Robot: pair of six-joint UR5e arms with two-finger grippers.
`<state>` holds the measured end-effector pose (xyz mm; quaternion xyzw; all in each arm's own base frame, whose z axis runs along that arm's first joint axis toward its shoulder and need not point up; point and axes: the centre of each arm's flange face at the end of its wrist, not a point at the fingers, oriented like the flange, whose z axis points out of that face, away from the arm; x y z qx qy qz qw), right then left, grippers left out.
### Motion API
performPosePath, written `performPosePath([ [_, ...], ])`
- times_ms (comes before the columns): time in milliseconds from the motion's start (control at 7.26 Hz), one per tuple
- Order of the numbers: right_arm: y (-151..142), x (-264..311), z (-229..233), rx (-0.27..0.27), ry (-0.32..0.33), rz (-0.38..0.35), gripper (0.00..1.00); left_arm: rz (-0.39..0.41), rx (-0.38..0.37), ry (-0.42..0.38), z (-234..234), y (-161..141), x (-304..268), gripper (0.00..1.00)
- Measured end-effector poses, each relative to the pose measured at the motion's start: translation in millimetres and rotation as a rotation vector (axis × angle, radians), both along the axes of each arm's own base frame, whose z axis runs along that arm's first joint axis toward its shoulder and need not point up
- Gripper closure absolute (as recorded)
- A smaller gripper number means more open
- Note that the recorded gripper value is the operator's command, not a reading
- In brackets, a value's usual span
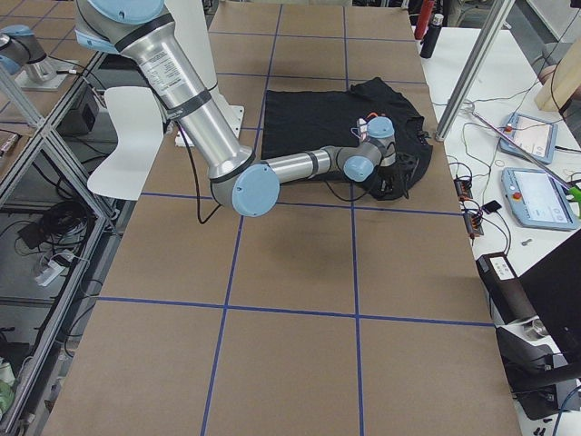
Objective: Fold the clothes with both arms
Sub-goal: 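Move the right gripper over the shirt's shoulder nearest it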
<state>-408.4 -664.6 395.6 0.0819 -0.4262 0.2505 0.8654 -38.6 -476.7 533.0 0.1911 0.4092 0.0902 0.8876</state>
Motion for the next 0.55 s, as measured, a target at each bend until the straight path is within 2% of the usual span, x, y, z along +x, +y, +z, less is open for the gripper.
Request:
performPosePath([
  [275,1.6,-37.6,-48.6,0.005,-0.048,-0.004,1.00,-0.001,0.002,0.000,-1.4,0.2,0.0,0.00],
  [551,-18.7,-62.6,-90.1,-0.001,-0.067,0.008,1.00,-0.001,0.003,0.000,-2.1,0.7,0.0,0.00],
])
